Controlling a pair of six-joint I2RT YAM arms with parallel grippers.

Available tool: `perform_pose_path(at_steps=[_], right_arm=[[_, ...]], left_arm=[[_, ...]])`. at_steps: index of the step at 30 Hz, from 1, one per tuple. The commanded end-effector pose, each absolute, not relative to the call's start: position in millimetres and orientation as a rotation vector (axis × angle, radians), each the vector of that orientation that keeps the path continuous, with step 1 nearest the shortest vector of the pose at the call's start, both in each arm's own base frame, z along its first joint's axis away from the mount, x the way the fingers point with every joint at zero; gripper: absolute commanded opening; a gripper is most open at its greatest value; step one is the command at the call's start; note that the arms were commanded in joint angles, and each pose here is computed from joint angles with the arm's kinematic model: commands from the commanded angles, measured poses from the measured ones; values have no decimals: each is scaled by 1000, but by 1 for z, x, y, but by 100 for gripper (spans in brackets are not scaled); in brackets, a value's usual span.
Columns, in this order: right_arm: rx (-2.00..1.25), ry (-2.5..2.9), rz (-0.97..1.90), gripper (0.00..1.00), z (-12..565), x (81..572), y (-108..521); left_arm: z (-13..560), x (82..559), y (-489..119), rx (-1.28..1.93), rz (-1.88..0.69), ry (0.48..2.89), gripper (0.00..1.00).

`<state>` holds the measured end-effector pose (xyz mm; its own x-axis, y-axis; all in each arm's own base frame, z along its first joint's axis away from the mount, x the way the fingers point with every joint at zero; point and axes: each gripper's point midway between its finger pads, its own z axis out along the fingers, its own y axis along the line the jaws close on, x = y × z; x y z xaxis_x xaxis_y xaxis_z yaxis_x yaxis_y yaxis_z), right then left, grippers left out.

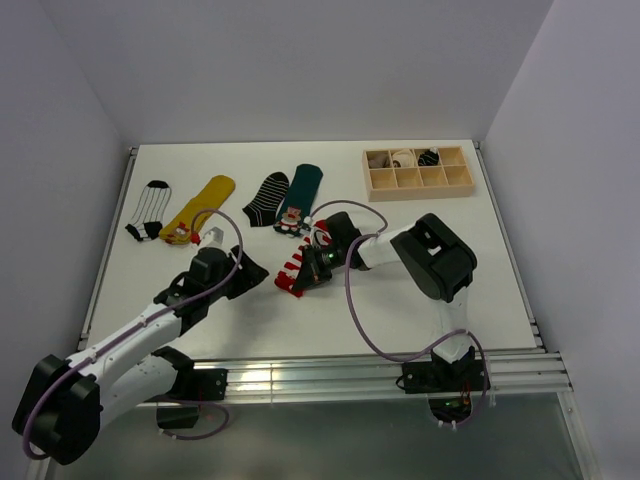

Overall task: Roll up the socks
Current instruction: Roll the sock at the center of the board.

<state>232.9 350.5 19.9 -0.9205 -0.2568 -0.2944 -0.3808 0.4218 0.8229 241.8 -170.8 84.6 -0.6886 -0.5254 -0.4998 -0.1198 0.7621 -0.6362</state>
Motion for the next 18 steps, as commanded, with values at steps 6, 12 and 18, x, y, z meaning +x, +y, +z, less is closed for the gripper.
perform_pose_path(at_steps=[6, 12, 18], right_arm=[[-500, 2546, 1617, 0, 21, 236, 349], [-490, 2545, 1628, 0, 22, 237, 349], [-486, 2549, 1631, 0, 21, 237, 349]], left_arm=[[65, 246, -180, -486, -763, 2261, 47], [41, 239, -185, -470, -724, 2341, 43], [22, 236, -188, -459, -680, 2393, 41]])
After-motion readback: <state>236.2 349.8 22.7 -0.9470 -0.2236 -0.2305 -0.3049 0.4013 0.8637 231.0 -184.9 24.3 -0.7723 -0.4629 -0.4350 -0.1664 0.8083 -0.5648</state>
